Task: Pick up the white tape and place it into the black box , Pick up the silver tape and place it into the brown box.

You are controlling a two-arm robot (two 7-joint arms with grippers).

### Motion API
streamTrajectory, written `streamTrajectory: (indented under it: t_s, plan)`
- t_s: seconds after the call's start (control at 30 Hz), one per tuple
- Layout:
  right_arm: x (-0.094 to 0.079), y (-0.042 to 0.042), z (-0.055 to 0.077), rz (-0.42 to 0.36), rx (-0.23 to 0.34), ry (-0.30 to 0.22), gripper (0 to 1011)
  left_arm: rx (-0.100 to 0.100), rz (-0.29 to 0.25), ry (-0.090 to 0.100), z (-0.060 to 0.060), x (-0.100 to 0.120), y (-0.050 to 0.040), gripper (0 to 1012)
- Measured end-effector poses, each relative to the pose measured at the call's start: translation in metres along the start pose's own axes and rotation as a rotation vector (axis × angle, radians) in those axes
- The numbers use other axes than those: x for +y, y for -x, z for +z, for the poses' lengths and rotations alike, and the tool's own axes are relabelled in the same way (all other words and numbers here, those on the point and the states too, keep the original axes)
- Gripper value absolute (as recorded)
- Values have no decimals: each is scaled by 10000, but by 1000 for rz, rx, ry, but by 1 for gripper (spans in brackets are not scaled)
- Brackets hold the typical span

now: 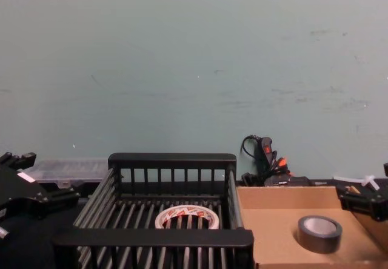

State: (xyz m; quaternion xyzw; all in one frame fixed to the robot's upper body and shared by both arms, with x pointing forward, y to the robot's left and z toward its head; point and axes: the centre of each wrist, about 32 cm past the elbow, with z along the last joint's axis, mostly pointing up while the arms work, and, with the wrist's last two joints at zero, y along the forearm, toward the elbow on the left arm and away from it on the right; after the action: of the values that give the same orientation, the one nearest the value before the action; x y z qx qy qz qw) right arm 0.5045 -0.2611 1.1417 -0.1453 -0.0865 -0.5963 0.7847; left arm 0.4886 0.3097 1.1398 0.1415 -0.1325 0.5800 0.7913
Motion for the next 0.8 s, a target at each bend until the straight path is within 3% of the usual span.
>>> streamTrajectory:
  t_s: [0.8]
  plan:
    - [1, -1, 4, 1, 1, -1, 1002, 0, 0, 0, 0, 0, 0, 1001]
